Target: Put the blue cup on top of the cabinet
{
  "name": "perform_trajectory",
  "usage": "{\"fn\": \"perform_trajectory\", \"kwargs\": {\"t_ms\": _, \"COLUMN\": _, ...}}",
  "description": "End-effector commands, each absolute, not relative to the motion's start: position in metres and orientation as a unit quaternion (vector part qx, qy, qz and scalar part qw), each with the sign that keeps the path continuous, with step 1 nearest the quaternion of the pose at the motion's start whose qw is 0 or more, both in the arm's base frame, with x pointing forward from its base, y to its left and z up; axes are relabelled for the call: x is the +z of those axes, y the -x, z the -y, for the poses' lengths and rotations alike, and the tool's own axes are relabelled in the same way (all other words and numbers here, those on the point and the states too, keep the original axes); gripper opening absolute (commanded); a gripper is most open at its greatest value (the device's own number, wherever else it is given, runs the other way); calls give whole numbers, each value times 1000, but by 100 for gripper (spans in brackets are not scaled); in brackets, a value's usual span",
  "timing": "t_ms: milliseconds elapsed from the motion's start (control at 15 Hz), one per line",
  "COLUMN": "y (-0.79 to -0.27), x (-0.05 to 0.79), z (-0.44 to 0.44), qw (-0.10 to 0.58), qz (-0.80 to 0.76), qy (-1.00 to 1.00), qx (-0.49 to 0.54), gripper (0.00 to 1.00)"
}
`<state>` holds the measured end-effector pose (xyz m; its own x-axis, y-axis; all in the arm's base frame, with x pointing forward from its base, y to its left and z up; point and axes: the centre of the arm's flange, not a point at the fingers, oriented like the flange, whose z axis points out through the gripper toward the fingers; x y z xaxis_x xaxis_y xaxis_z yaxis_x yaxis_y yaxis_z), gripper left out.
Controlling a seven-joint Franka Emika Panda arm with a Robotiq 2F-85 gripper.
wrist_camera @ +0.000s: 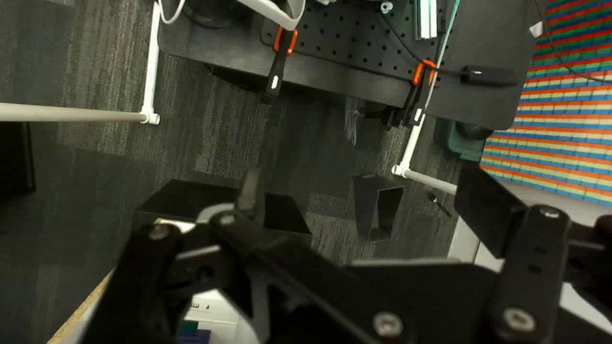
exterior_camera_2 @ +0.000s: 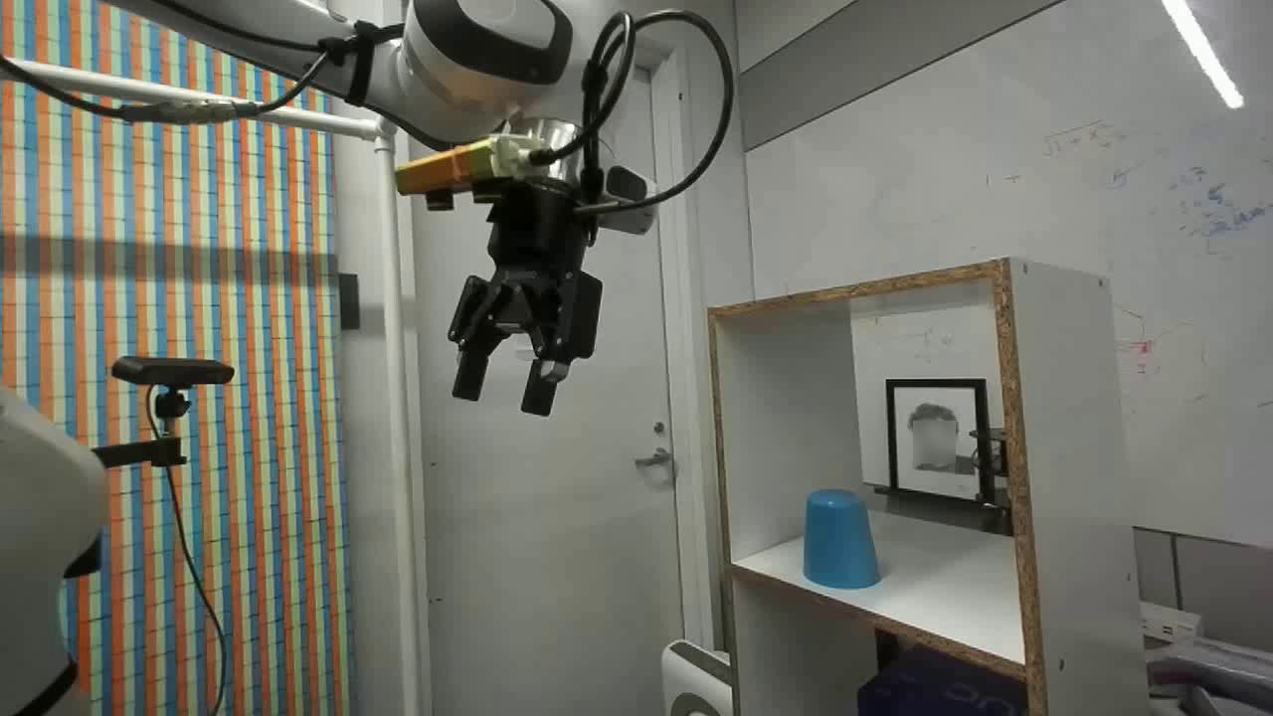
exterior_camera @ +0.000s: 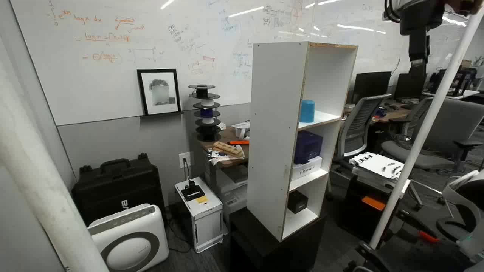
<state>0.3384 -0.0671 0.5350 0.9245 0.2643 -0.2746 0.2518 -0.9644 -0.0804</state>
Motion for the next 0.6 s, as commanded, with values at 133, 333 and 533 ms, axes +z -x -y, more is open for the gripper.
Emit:
{"fn": "perform_trajectory", "kwargs": {"t_ms": 133, "y": -339, "x": 539, "z": 67, "qw": 21, "qz": 131, "qy": 981, "qx": 138, "gripper": 100}}
{"fn": "perform_trajectory", "kwargs": {"t_ms": 333, "y": -336, "x": 527, "z": 81, "qw": -18, "qz": 153, "qy": 985, "qx": 72, "gripper": 100}}
{"fn": "perform_trajectory", "kwargs": {"t_ms": 533, "y": -361, "x": 484, "z": 109, "qw": -44, "qz": 186, "qy": 982, "qx": 4, "gripper": 100}}
